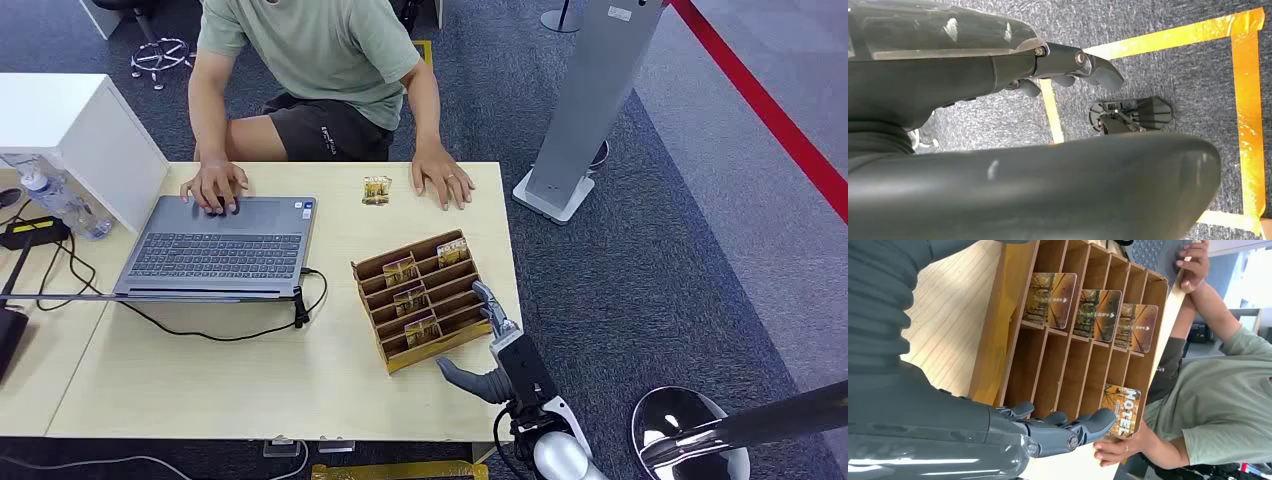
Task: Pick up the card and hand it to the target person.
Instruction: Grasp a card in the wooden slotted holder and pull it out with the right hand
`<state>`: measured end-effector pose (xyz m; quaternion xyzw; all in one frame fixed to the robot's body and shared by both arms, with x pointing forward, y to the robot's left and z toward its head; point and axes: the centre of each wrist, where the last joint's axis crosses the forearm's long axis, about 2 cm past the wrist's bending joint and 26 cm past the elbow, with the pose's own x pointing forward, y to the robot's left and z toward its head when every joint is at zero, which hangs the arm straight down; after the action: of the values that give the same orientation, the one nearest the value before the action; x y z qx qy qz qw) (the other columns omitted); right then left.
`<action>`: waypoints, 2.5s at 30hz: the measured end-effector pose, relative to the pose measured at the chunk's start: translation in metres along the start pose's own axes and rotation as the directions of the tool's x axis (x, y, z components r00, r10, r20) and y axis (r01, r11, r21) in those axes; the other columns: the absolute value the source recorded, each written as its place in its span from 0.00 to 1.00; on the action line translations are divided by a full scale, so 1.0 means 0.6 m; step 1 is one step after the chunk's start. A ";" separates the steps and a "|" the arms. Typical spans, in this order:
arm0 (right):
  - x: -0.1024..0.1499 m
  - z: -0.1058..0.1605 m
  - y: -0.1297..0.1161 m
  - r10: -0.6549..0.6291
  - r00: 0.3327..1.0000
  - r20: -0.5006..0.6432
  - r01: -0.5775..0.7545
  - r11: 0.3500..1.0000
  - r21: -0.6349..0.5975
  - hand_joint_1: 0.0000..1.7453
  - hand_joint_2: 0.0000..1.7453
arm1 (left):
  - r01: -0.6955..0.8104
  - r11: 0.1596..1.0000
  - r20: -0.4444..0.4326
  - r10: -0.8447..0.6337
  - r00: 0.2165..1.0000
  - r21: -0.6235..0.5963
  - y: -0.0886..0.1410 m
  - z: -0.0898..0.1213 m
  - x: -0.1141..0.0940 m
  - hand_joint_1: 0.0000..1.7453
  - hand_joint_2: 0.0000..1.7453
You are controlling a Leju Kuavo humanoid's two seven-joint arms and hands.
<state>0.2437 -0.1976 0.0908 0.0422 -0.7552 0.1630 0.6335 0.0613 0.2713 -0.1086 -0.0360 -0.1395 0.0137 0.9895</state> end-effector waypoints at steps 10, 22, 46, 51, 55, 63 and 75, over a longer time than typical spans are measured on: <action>0.041 -0.051 -0.021 0.190 0.982 0.022 -0.191 0.981 0.034 0.00 1.00 | 0.010 1.000 -0.004 -0.010 1.000 -0.006 -0.003 0.000 0.000 0.00 0.00; 0.126 -0.155 -0.054 0.459 0.885 0.077 -0.463 0.886 0.027 0.00 1.00 | 0.036 0.999 -0.012 -0.036 0.999 -0.023 -0.014 -0.001 0.005 0.00 0.00; 0.220 -0.272 -0.037 0.780 0.622 0.070 -0.782 0.623 0.011 0.09 1.00 | 0.109 0.992 -0.018 -0.110 0.994 -0.060 -0.029 -0.004 0.034 0.00 0.00; 0.235 -0.296 -0.024 0.802 0.591 0.090 -0.806 0.591 0.020 0.15 1.00 | 0.109 0.992 -0.018 -0.110 0.994 -0.060 -0.032 -0.004 0.035 0.00 0.00; 0.238 -0.313 -0.011 0.834 0.544 0.097 -0.838 0.545 0.018 0.17 1.00 | 0.104 0.993 -0.019 -0.105 0.994 -0.060 -0.034 -0.004 0.035 0.00 0.00; 0.238 -0.331 0.011 0.907 0.418 0.056 -0.908 0.419 0.000 0.19 1.00 | 0.091 0.994 -0.025 -0.092 0.995 -0.057 -0.039 -0.004 0.030 0.00 0.00; 0.226 -0.335 0.023 0.939 0.335 -0.075 -0.942 0.336 0.000 0.18 1.00 | 0.073 0.996 -0.031 -0.075 0.997 -0.052 -0.044 -0.003 0.022 0.00 0.00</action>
<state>0.4033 -0.1050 0.2487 -0.4190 -0.6255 0.4827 0.4475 0.0751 0.2456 -0.1047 -0.0564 -0.1250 -0.0270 0.9902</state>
